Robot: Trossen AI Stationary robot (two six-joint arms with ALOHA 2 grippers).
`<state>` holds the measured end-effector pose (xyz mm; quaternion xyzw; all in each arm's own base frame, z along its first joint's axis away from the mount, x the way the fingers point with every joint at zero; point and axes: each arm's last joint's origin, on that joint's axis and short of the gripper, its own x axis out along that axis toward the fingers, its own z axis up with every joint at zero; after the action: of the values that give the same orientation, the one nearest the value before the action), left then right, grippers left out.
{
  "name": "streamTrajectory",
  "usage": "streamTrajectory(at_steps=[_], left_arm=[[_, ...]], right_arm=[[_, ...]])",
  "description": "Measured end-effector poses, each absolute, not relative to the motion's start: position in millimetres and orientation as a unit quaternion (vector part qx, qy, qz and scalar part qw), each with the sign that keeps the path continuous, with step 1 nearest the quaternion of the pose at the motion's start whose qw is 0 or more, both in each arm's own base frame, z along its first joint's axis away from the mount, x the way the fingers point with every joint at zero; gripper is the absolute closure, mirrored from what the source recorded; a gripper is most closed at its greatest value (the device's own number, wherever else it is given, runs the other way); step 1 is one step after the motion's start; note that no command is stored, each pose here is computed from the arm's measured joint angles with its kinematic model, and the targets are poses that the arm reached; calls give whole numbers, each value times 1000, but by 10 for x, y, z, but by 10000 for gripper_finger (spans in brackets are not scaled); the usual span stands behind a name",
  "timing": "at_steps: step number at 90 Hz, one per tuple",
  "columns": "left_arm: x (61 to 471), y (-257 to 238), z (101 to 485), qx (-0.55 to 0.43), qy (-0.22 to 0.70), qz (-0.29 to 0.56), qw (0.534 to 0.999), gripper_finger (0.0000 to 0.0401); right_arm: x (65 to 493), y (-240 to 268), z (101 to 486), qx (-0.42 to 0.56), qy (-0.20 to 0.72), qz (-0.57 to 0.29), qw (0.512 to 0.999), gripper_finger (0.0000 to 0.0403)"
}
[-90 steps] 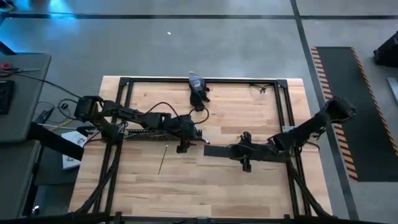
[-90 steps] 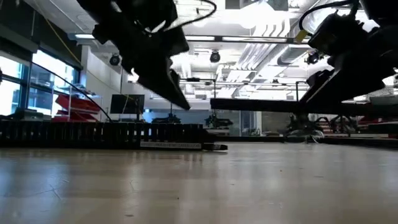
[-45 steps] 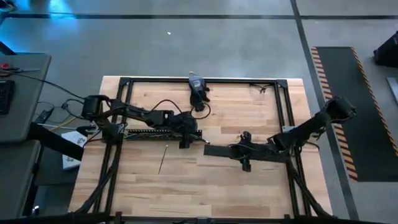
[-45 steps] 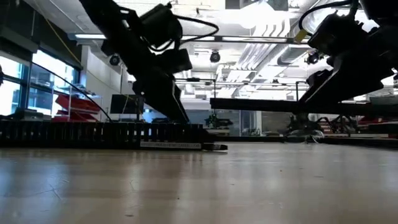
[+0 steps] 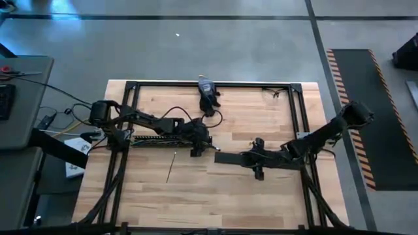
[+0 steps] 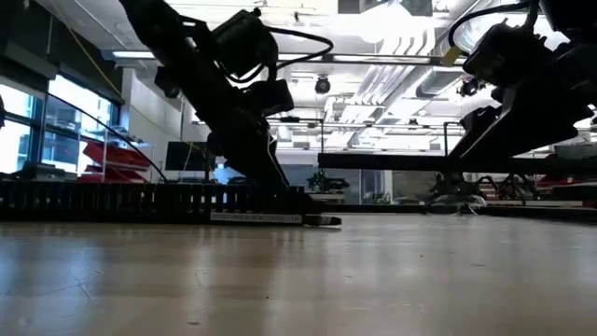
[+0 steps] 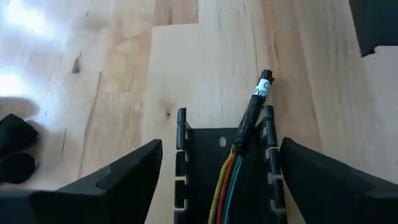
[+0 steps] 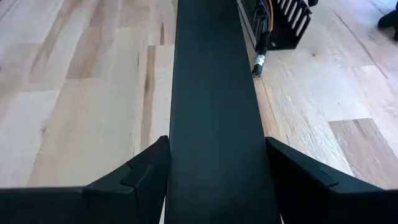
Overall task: Ziptie cables
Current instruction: Close the black cable duct
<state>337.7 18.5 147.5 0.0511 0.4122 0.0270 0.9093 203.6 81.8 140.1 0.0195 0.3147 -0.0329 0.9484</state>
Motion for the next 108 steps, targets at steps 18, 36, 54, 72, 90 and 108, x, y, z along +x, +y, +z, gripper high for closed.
streamTrajectory(at_steps=[18,36,54,72,90,108], left_arm=[[3390,187,1417,54,417,27,907,123],[3402,176,1389,49,417,28,907,123],[3409,76,1392,36,414,24,909,123],[3411,-30,1394,22,412,34,910,124],[3428,-106,1410,-16,398,40,916,127],[3432,-131,1416,-36,394,45,917,157]], right_arm=[[2076,715,1398,22,319,-44,947,190],[2113,600,1392,26,327,-45,944,190],[2150,478,1393,32,333,-41,942,190],[2163,407,1387,23,340,-27,940,190],[2152,395,1387,14,346,-24,938,190],[2086,379,1479,11,342,-27,939,190]])
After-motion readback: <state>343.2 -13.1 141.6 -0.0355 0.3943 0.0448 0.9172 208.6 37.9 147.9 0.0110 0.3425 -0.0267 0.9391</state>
